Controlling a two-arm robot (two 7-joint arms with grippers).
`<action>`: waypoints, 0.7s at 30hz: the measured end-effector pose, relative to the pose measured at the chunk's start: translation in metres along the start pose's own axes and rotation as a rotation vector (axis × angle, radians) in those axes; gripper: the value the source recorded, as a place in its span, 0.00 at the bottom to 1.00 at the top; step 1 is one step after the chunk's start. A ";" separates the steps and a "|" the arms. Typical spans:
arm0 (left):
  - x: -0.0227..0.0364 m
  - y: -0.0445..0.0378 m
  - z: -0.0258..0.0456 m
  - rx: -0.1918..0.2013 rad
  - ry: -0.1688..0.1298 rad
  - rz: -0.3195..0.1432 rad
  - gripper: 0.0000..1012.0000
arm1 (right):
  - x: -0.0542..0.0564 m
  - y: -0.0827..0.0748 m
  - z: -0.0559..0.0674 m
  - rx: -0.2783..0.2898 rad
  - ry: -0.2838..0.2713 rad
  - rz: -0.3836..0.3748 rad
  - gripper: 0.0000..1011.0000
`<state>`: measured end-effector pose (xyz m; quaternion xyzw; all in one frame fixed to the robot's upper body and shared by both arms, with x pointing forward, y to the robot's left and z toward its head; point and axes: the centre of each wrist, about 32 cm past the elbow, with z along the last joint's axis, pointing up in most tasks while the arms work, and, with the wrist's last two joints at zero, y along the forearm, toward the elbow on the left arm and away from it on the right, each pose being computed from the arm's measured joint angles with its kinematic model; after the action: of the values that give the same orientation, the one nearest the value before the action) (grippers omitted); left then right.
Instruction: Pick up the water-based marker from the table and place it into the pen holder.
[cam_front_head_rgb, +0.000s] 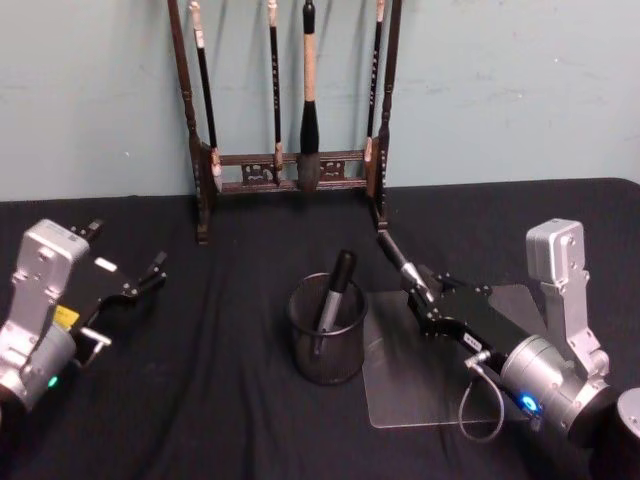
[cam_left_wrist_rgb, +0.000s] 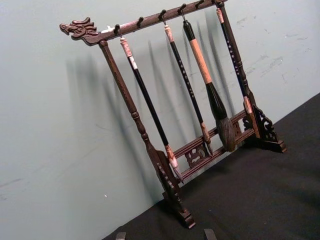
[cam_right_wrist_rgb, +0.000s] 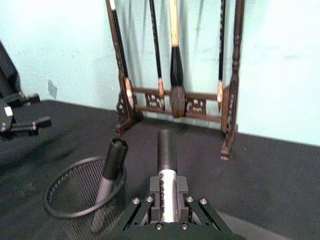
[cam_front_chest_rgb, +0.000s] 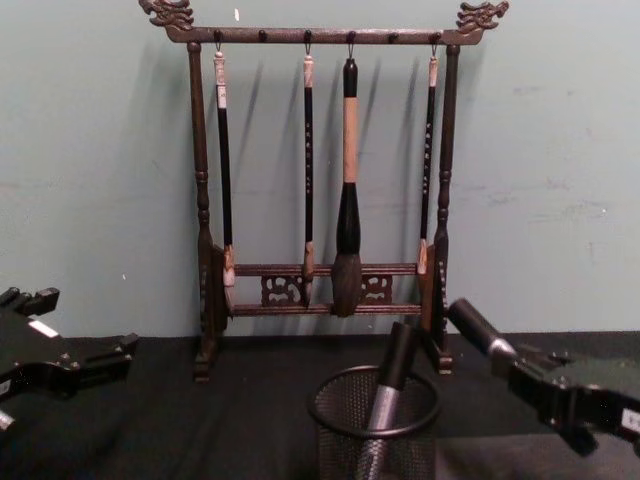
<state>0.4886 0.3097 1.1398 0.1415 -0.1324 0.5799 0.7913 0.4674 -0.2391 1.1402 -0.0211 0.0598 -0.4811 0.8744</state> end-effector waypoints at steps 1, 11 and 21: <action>0.0000 0.0000 0.0000 0.000 0.000 0.000 1.00 | 0.000 0.000 0.001 0.008 0.000 0.001 0.19; 0.0000 0.0000 0.0000 0.000 0.000 0.000 1.00 | -0.003 0.008 0.010 0.116 -0.013 0.029 0.19; 0.0000 0.0000 0.0000 0.000 0.000 0.000 1.00 | -0.008 0.019 0.014 0.173 -0.036 0.067 0.19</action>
<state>0.4886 0.3097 1.1398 0.1415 -0.1325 0.5799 0.7913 0.4812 -0.2226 1.1534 0.0480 0.0027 -0.4546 0.8894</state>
